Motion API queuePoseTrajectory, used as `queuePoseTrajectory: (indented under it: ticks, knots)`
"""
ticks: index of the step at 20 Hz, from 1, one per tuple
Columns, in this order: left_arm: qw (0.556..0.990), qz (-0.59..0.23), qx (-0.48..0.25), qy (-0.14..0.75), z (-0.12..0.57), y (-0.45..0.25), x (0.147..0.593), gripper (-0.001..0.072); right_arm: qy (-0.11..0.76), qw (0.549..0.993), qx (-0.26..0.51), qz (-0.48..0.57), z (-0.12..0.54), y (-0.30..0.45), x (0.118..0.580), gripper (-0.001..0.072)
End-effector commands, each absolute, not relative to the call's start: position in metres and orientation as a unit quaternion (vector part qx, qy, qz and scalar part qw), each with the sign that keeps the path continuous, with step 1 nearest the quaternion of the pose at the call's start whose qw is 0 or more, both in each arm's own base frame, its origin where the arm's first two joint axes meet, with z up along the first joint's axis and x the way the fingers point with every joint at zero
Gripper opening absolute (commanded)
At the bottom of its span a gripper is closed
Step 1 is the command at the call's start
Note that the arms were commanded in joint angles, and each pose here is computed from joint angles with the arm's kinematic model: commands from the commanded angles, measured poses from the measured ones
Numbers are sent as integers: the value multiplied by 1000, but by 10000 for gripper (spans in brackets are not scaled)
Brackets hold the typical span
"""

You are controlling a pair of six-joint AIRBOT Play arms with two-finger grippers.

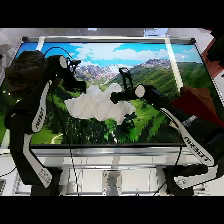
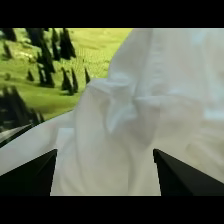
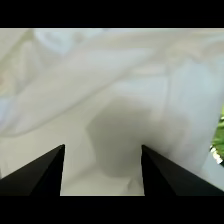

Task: Fold the shirts.

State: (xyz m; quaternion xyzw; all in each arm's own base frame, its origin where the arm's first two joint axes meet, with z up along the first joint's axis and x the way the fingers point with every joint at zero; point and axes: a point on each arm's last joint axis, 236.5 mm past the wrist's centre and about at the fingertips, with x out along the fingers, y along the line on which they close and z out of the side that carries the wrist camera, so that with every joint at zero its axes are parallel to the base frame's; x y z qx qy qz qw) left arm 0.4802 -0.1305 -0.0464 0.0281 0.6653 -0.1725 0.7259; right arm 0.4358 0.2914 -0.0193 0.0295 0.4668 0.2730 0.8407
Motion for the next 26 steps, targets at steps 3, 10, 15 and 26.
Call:
queuePoseTrajectory:
  ticks: [3,10,15,26]
  knots:
    - [699,-239,-6,674,-76,-159,474,698,463,853,67,230,-27,283,452,552]
    - [686,-256,-22,680,-84,-169,470,698,447,804,250,302,19,343,441,552]
    - [688,-255,-22,679,-84,-169,472,698,480,783,242,312,4,350,425,541]
    - [693,-254,-23,675,-84,-170,474,698,498,778,279,263,-42,364,432,261]
